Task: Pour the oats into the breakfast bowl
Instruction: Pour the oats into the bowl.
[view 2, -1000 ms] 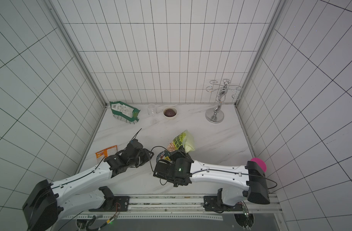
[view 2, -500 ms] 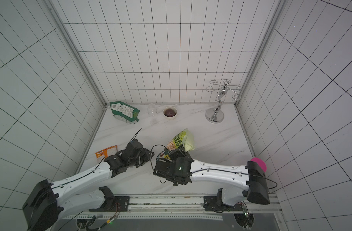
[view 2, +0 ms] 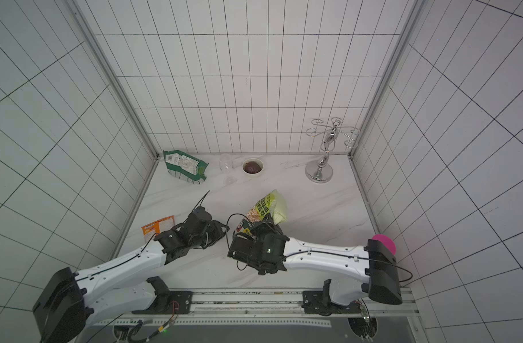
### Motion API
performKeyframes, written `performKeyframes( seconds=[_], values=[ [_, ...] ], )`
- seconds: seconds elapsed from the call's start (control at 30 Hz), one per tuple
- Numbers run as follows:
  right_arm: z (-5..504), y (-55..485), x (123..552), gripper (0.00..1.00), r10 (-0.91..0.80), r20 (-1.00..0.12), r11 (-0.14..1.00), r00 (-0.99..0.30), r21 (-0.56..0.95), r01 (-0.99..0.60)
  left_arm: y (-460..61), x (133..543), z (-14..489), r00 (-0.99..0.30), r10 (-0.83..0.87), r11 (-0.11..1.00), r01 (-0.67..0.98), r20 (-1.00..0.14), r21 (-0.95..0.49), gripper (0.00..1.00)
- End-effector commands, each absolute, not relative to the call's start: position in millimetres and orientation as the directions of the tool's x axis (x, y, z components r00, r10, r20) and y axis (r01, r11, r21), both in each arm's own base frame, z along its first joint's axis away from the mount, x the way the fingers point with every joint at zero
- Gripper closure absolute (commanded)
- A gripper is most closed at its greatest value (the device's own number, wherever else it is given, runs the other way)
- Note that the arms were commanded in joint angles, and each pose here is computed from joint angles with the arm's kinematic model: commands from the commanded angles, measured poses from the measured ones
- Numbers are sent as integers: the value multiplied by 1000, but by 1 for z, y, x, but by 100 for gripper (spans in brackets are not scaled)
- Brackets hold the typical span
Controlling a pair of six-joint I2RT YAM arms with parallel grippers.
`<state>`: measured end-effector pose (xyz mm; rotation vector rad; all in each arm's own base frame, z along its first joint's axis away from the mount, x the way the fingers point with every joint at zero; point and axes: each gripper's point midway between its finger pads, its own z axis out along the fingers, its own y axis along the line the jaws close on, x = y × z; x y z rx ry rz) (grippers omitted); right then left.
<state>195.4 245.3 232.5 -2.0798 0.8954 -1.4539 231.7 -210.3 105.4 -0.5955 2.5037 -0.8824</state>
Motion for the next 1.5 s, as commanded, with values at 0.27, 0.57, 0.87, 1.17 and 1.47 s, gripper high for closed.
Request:
performKeyframes(
  seconds=[0.27,0.57,0.87,1.17,1.47],
  values=[
    [283,235,201,100,-780,622,-624,62,-768,-146,-212,232,110,-816,-521,699,-240,-249,-674,63],
    [278,229,200,100,-766,639,-642,71,-753,-146,-213,232,107,-816,-526,692,-247,-239,-678,64],
    [285,225,200,100,-793,607,-608,54,-782,-136,-212,231,107,-815,-527,693,-250,-239,-676,64],
    [281,220,201,100,-789,612,-613,57,-777,-142,-214,231,107,-816,-525,696,-248,-242,-674,65],
    [284,219,203,100,-809,585,-587,60,-795,-152,-215,231,105,-815,-527,697,-253,-241,-671,65]
  ],
)
